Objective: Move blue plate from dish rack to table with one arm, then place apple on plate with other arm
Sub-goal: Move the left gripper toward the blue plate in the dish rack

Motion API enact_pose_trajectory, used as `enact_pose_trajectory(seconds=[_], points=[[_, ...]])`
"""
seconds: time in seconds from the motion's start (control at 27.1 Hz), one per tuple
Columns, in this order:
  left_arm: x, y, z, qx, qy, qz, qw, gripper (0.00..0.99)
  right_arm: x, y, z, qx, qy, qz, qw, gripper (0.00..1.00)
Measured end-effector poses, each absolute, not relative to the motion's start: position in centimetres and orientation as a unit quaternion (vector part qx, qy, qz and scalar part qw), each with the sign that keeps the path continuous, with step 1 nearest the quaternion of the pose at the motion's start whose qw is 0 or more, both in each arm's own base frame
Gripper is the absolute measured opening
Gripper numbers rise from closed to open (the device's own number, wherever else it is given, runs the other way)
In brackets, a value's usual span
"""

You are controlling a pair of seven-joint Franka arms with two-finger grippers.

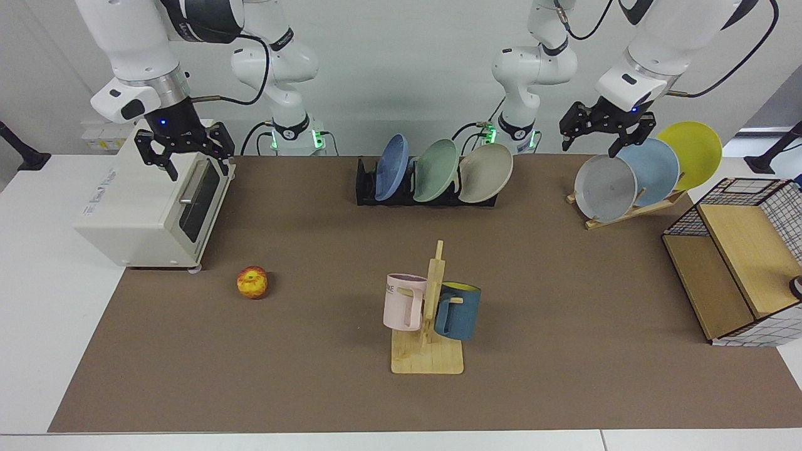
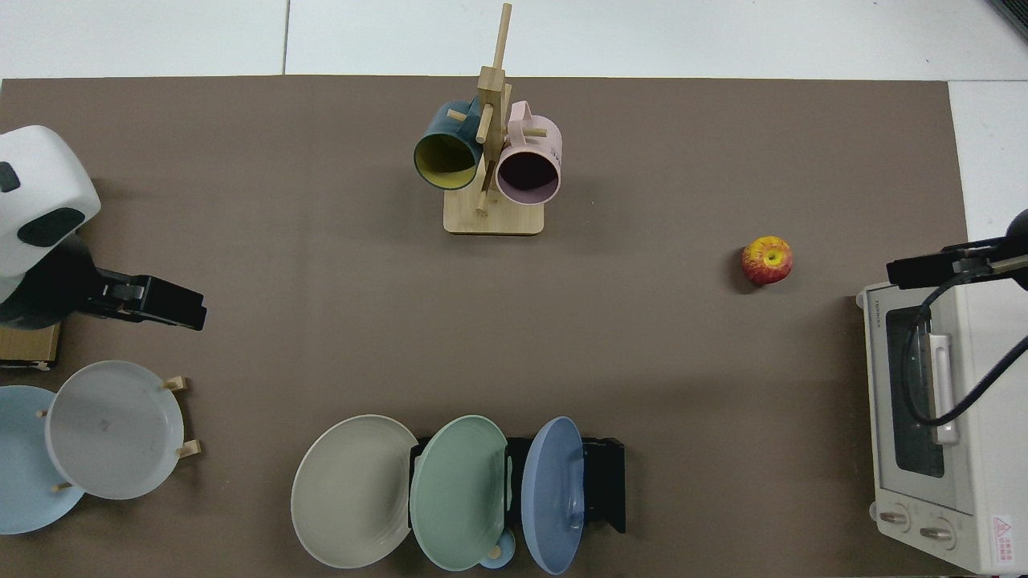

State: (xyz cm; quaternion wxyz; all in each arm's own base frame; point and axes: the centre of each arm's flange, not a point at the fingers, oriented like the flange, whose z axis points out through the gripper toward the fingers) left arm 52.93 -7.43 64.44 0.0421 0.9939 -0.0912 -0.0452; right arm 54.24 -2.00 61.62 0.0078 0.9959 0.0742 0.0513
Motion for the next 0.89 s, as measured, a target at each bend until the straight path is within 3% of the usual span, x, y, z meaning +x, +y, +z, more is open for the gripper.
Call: enact_pose_trajectory(seconds=[0.33, 0.89], points=[[51.0, -11.4, 63.2, 0.99, -0.107, -0.055, 0.078, 0.991, 54.2, -2.0, 61.6, 0.996, 0.074, 0.051, 0.008, 1.0], [44.6, -26.0, 59.2, 0.985, -0.127, -0.066, 0.093, 0.991, 54.2, -2.0, 61.6, 0.996, 0.074, 0.051, 0.008, 1.0]])
